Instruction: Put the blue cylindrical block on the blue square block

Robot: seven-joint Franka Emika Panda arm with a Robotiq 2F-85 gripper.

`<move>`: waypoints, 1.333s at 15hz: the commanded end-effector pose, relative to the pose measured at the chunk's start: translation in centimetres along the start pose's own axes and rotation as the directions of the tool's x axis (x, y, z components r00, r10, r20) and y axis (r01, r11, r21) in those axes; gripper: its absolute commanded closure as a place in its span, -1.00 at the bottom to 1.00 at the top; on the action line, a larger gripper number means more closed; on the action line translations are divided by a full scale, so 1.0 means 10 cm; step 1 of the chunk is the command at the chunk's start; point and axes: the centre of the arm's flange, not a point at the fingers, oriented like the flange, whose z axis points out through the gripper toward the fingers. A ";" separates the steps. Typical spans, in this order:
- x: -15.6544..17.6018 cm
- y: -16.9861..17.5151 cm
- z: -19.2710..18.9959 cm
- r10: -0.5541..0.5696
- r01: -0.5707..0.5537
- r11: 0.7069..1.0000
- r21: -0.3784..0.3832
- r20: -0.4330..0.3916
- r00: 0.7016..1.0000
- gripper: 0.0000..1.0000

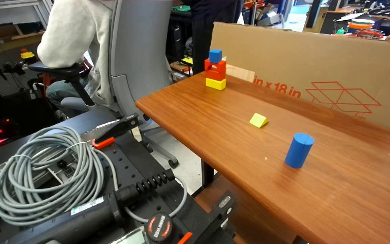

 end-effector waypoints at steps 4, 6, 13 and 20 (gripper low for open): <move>0.40 -0.03 0.65 -0.003 -0.004 0.998 0.062 0.108 0.994 -1.00; 0.42 -0.06 0.81 0.012 -0.021 0.998 0.063 0.138 0.990 -1.00; 0.59 -0.01 1.36 0.055 -0.076 0.994 0.082 0.238 0.970 -1.00; 0.45 -0.05 1.71 0.131 -0.150 0.987 0.052 0.272 0.953 -1.00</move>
